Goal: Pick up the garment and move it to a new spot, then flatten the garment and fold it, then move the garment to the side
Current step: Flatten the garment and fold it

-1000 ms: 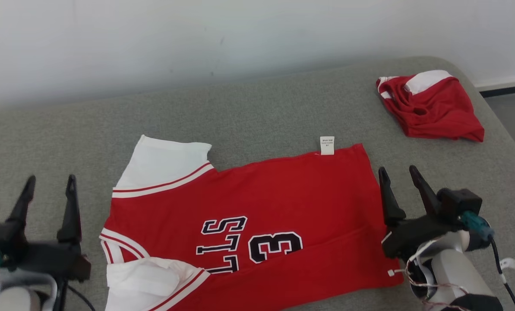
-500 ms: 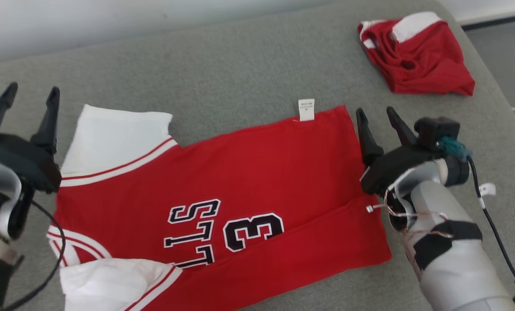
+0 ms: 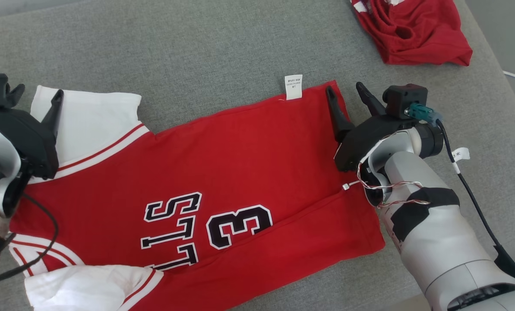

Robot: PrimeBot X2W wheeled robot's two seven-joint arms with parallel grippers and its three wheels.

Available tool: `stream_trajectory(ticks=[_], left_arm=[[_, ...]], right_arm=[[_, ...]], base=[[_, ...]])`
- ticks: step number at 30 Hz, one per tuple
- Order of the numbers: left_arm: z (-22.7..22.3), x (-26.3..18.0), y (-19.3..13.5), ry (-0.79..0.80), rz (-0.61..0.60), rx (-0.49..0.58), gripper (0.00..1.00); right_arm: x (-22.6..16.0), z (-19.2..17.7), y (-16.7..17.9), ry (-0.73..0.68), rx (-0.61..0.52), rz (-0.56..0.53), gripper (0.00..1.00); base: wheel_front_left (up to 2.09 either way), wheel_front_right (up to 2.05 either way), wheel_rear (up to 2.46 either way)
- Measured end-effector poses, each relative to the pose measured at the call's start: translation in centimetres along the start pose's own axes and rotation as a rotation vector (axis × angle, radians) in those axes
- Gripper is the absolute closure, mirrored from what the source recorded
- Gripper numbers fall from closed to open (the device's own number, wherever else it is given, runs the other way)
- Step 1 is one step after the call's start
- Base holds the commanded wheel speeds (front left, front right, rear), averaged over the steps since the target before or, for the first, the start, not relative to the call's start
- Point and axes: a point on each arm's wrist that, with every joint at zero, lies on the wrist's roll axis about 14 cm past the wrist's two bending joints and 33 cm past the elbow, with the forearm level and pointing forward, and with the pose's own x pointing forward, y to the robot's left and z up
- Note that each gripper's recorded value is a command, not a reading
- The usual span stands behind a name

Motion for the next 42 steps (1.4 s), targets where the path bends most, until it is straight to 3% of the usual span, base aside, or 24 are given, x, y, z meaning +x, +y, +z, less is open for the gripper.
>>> stream_trajectory(ticks=[12,13,14,15,16,17,18,26,30,42], left_arm=[[-1.6,1.7,1.2,0.084,0.020,-0.030,0.00],[-1.6,1.8,1.1,0.086,0.018,-0.039,0.00],[-1.8,2.0,1.1,0.093,0.017,-0.049,0.00],[-2.1,2.1,0.9,0.107,0.014,-0.058,0.00],[-2.3,2.3,0.8,0.114,0.011,-0.072,0.00],[-2.4,2.4,0.8,0.120,0.010,-0.086,0.45],[-2.4,2.5,0.7,0.125,0.004,-0.073,1.00],[-0.9,1.7,0.4,0.061,0.002,-0.069,1.00],[1.7,0.8,0.0,-0.049,-0.006,-0.086,1.00],[4.7,-4.4,-1.8,-0.281,-0.037,-0.145,1.00]], right_arm=[[1.6,-1.8,1.1,0.103,-0.013,0.021,0.00],[1.7,-1.9,1.1,0.107,-0.015,0.022,0.07],[1.8,-1.9,1.2,0.106,-0.015,0.022,0.27],[2.0,-1.8,1.2,0.105,-0.019,0.024,0.91],[2.1,-1.7,1.2,0.102,-0.023,0.025,1.00],[2.3,-1.6,1.3,0.099,-0.026,0.027,1.00],[2.4,-1.5,1.4,0.098,-0.027,0.029,1.00],[2.3,0.4,1.9,0.040,-0.037,0.044,1.00],[1.9,1.4,1.7,0.009,-0.037,0.043,1.00],[-1.6,0.6,1.2,-0.023,-0.009,0.053,1.00]], base=[[0.00,0.00,0.00],[0.00,0.00,0.00],[0.00,0.00,0.00],[0.00,0.00,0.00],[0.00,0.00,0.00],[0.00,0.00,0.00],[0.00,0.00,0.00],[0.00,0.00,0.00],[0.00,0.00,0.00],[0.00,0.00,0.00]])
